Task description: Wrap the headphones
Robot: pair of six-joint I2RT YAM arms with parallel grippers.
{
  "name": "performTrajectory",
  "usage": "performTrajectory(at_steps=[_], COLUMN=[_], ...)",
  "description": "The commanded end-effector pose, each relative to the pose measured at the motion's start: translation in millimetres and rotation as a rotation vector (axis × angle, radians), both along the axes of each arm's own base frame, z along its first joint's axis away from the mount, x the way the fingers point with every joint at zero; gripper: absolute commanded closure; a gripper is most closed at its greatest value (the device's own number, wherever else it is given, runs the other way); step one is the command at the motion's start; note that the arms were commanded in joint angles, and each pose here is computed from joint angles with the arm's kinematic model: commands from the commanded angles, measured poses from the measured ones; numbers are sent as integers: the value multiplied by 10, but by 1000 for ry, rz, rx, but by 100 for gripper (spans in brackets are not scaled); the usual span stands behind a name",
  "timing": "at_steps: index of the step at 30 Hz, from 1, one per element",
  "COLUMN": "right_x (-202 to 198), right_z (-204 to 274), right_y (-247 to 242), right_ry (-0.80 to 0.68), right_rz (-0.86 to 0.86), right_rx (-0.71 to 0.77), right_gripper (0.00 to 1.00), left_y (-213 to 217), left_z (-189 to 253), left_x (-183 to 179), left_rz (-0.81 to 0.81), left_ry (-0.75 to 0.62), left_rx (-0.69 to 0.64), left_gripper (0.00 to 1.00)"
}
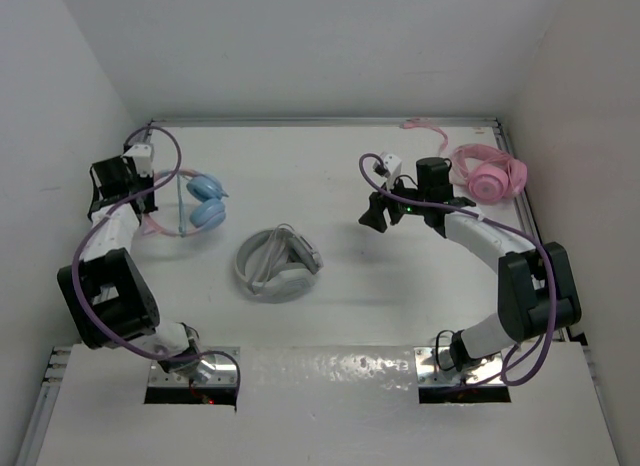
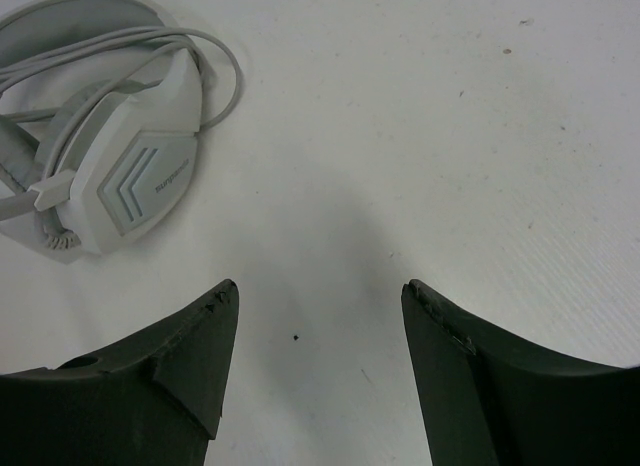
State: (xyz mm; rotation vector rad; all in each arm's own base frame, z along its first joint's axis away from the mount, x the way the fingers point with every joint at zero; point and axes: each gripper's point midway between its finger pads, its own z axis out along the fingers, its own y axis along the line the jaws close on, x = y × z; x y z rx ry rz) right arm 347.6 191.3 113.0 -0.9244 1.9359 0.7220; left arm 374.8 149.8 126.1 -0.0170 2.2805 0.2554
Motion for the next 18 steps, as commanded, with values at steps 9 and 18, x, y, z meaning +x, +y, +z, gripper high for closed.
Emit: performTrajectory(at_steps=[9,18], right_x=[14,5], right_z=[123,83], right_y=[10,-11], right_ry=[-57,-52], right_rz=[19,18], right_rx=[-7,-19], right_gripper=[34,34], left_y=[-54,-79], left_z=[194,-101], left_x=[-357,-647], left_rz=[-230,-217], left_ry=[-73,9], left_rx=[188,109], left_gripper=[100,100])
